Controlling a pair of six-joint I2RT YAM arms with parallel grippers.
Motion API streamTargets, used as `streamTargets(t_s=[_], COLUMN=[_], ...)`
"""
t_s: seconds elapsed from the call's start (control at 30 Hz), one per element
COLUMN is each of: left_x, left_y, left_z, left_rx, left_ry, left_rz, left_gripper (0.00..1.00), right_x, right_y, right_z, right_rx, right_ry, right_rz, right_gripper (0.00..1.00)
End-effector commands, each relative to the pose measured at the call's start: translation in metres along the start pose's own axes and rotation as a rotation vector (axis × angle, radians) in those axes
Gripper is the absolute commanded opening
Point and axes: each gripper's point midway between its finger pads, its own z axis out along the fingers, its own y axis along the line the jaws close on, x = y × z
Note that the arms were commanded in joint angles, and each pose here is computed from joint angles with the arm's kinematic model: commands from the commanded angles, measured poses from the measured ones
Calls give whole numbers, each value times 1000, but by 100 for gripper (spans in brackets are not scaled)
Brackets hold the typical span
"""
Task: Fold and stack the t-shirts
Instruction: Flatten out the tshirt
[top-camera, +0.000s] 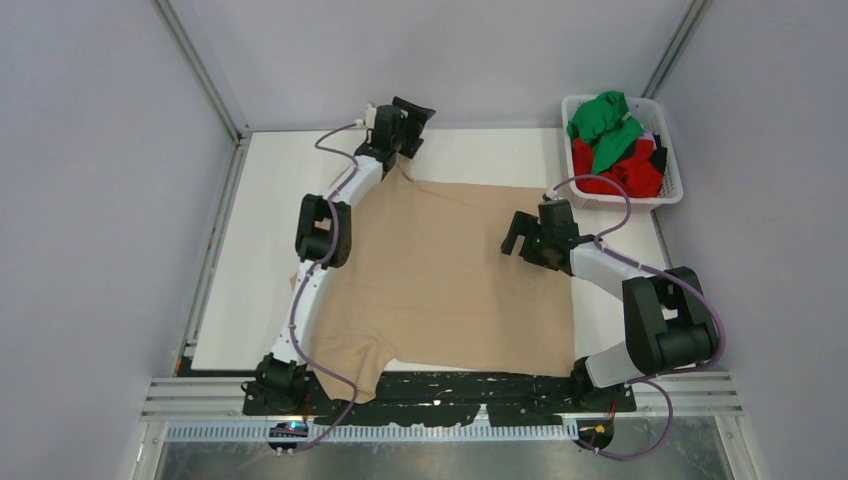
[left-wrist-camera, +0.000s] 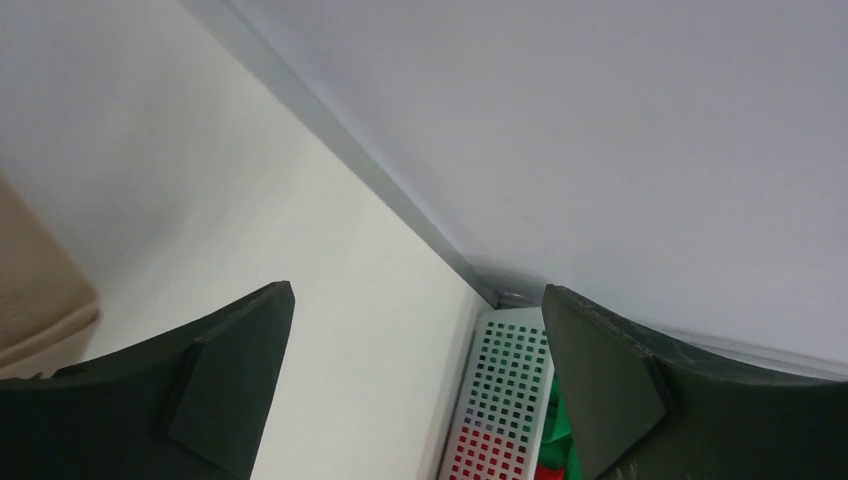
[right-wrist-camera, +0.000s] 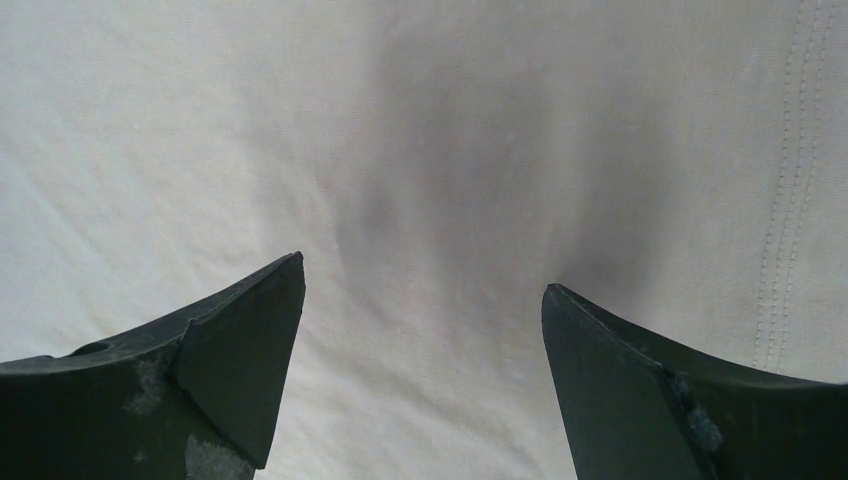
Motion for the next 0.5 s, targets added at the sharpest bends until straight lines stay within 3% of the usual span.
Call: streamTargets(t_s=[0.0,0.1,0.27,0.47], left_x=[-32,-34,-51,-37], left_y=[-109,-108,-50,-1], left_z=[-34,-66,-110,-106], left_rx=[242,155,-36,-155], left_ry=[-70,-61,-161,-64], left_rz=[137,258,285,292], left_gripper=[100,100,100,100], right_x=[-21,-21,-17,-15], right_y=[11,11,13,13], right_z=[-3,-4,-6,-8], right_rx=[-38,-41,-58,-64], right_ry=[-66,-68,-62,-57], right_rz=[-7,-7,-4,-7], right_gripper=[96,95,95,95])
